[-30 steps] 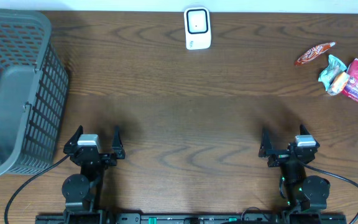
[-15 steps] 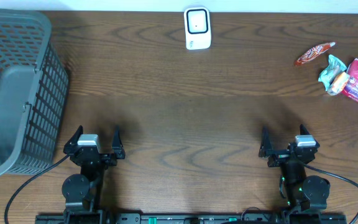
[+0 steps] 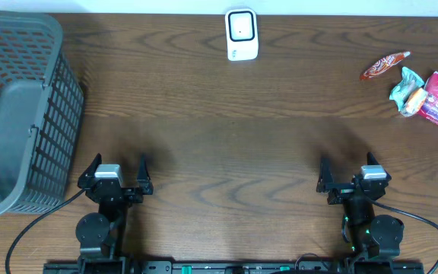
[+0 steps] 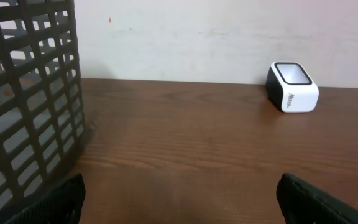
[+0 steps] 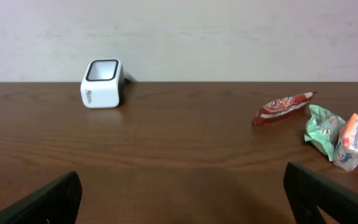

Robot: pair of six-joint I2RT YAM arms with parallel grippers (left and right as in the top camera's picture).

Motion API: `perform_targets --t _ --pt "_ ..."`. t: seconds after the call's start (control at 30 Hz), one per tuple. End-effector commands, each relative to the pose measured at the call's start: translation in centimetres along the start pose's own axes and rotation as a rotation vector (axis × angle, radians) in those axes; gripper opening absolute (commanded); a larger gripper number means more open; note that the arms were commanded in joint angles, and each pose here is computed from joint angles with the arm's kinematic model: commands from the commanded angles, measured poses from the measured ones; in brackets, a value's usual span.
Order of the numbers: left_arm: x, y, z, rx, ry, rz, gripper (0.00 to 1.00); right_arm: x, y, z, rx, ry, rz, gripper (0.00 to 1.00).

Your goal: Scan the item barcode

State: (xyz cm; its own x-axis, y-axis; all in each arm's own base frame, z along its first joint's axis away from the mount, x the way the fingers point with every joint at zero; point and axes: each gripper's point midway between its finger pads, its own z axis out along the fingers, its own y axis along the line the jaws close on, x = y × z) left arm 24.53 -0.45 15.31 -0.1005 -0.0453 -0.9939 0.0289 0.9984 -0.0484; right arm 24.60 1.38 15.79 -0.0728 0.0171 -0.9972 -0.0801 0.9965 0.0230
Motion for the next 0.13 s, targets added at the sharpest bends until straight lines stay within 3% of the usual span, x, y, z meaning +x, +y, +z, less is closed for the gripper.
perform_targets --t 0.0,0.1 --pt "1.43 -0.46 0.02 0.030 0.047 0.003 0.98 0.04 -0.01 -0.02 0.003 0.000 -0.003 0.99" --pt "1.43 -0.46 0.02 0.030 0.047 0.003 0.98 0.05 -0.01 -0.02 0.003 0.000 -0.003 0.99"
